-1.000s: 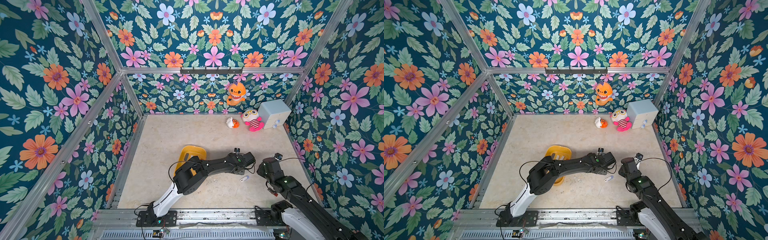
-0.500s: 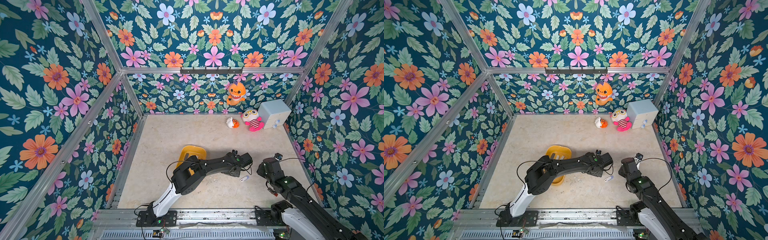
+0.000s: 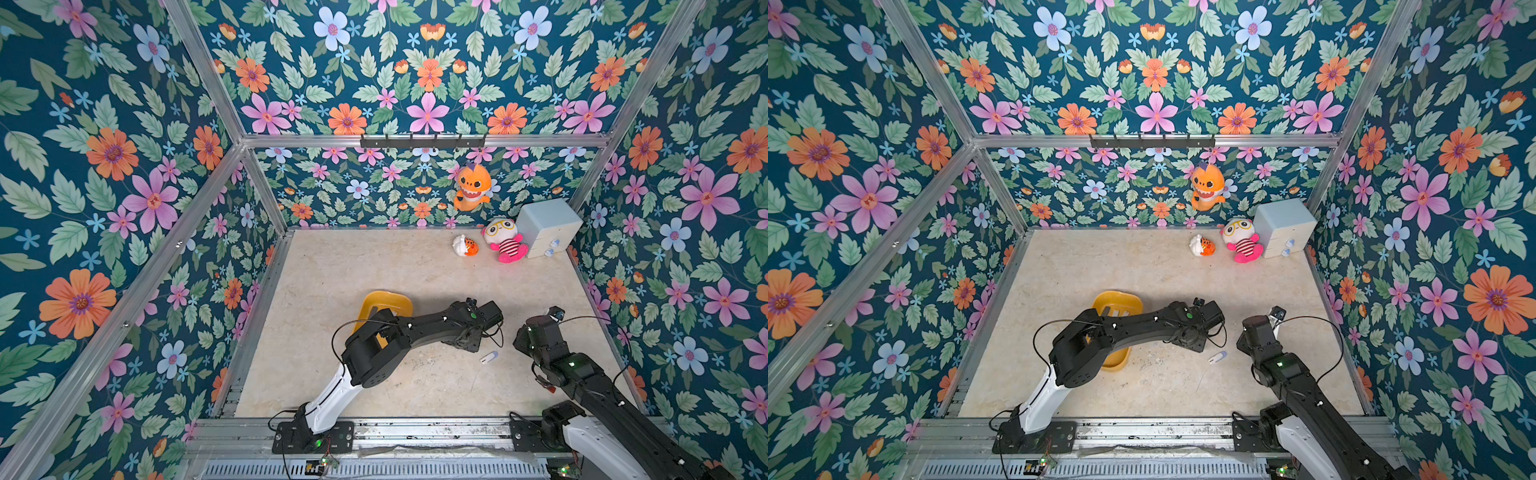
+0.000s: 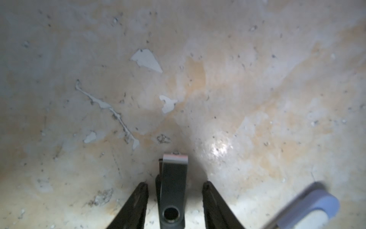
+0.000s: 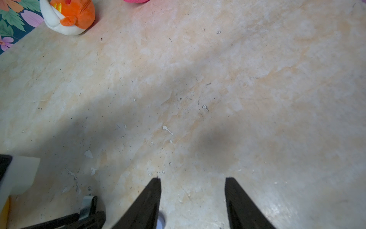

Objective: Put the usb flash drive into the storage box
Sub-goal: Pick up the USB flash from the center of the board, then place the USB flash in the storage box.

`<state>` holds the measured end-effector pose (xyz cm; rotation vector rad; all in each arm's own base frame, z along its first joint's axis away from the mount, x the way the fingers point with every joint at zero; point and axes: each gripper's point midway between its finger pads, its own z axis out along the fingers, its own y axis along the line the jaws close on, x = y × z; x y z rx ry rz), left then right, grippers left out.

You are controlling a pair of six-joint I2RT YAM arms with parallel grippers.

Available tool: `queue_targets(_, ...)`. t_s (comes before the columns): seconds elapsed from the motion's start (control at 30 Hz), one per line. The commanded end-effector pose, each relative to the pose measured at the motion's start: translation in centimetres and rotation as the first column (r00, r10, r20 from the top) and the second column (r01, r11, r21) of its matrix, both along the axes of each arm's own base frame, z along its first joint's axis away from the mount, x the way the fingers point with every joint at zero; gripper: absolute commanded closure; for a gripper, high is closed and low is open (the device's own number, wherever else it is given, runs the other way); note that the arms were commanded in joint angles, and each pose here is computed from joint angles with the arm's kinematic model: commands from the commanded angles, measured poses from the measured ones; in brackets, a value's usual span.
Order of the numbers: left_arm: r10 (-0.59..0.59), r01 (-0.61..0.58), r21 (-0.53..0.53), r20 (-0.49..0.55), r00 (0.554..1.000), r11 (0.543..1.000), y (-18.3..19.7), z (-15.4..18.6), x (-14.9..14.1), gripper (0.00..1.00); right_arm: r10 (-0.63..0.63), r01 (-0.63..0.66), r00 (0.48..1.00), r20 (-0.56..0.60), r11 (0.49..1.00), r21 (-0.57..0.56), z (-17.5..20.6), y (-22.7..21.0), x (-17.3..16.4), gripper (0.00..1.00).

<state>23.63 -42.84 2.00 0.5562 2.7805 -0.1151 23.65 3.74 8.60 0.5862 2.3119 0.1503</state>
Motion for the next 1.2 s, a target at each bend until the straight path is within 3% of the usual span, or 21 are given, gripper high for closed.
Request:
queue_targets(0.0, 0.002, -0.002, 0.008, 0.002, 1.000, 1.000, 0.3, -0.4, 0.7, 0.54, 0.003, -0.002, 1.000, 0.016, 1.000, -0.004, 0.2, 0.0, 0.2, 0.43)
queue_targets(0.5, 0.013, -0.014, -0.003, -0.030, 0.999, 1.000, 0.5, -0.7, 0.7, 0.81, 0.002, -0.002, 1.000, 0.017, 1.000, -0.004, 0.2, 0.0, 0.2, 0.42)
queue_targets(0.87, 0.005, 0.001, -0.093, 0.062, 0.998, 0.996, 0.1, 6.1, 1.7, 0.87, 0.004, -0.004, 1.000, 0.017, 1.000, -0.003, 0.2, 0.0, 0.2, 0.42)
queue_targets(1.03, 0.027, -0.017, -0.066, 0.149, 0.988, 0.998, 4.0, 11.3, 2.1, 0.88, 0.005, -0.005, 1.000, 0.018, 1.000, -0.003, 0.2, 0.1, 0.3, 0.43)
queue_targets(1.17, 0.066, -0.062, -0.025, 0.192, 0.979, 0.998, 10.4, 14.0, 2.1, 0.87, 0.004, -0.004, 1.000, 0.017, 1.000, -0.004, 0.2, 0.0, 0.2, 0.42)
